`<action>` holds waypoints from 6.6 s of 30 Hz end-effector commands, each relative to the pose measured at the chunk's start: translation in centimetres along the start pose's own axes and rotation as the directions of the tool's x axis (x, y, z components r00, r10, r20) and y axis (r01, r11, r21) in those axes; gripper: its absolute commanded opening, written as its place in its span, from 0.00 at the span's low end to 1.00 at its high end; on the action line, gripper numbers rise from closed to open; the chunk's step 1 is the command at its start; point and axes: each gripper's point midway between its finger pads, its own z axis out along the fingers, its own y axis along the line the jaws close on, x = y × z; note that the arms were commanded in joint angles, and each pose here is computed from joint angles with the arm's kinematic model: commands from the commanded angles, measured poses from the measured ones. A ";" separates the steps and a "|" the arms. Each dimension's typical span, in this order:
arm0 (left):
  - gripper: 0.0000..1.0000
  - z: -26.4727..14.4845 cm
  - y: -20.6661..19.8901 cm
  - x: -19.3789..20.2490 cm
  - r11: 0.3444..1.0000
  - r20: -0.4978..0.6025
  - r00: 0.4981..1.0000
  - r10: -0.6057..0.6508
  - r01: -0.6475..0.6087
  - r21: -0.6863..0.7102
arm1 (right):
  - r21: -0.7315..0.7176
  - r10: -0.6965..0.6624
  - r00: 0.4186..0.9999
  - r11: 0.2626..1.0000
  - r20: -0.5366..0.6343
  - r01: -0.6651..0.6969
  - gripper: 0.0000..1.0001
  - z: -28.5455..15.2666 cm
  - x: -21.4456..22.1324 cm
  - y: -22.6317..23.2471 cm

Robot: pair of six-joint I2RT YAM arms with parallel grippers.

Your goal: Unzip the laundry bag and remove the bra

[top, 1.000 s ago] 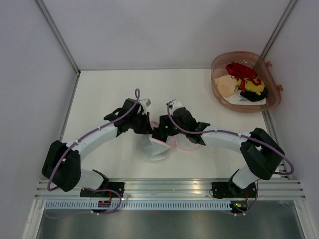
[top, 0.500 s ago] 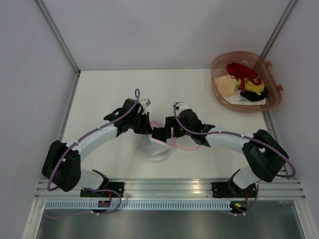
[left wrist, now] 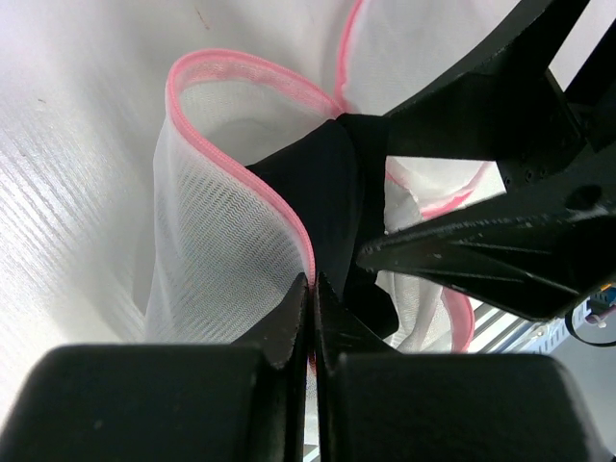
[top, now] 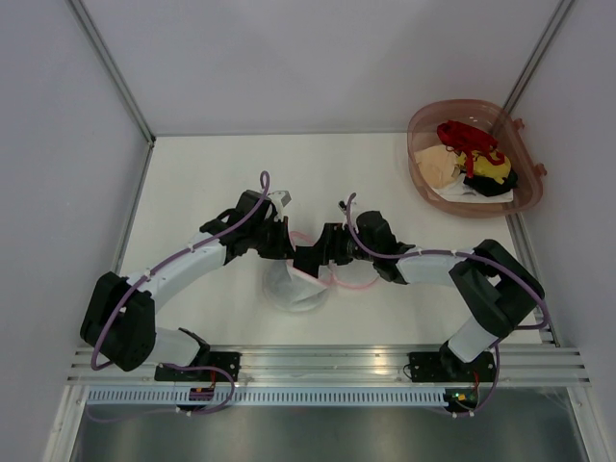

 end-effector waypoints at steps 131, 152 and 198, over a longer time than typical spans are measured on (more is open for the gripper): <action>0.02 -0.8 -0.4 -0.4 1.000 0.045 0.999 -0.012 0.012 0.008 | -0.338 0.242 0.408 0.924 0.880 0.180 0.00 -26.5 -39.0 5.0; 0.02 -0.2 -0.4 -0.4 1.000 0.030 0.999 -0.024 0.023 0.010 | 0.315 -0.084 0.547 0.885 0.833 -0.343 0.29 -26.7 -42.5 -20.0; 0.02 -7.0 6.3 1.3 0.866 0.603 0.679 -0.420 0.498 0.042 | 0.559 0.127 0.991 0.820 0.033 -0.124 0.64 -14.6 5.1 -6.9</action>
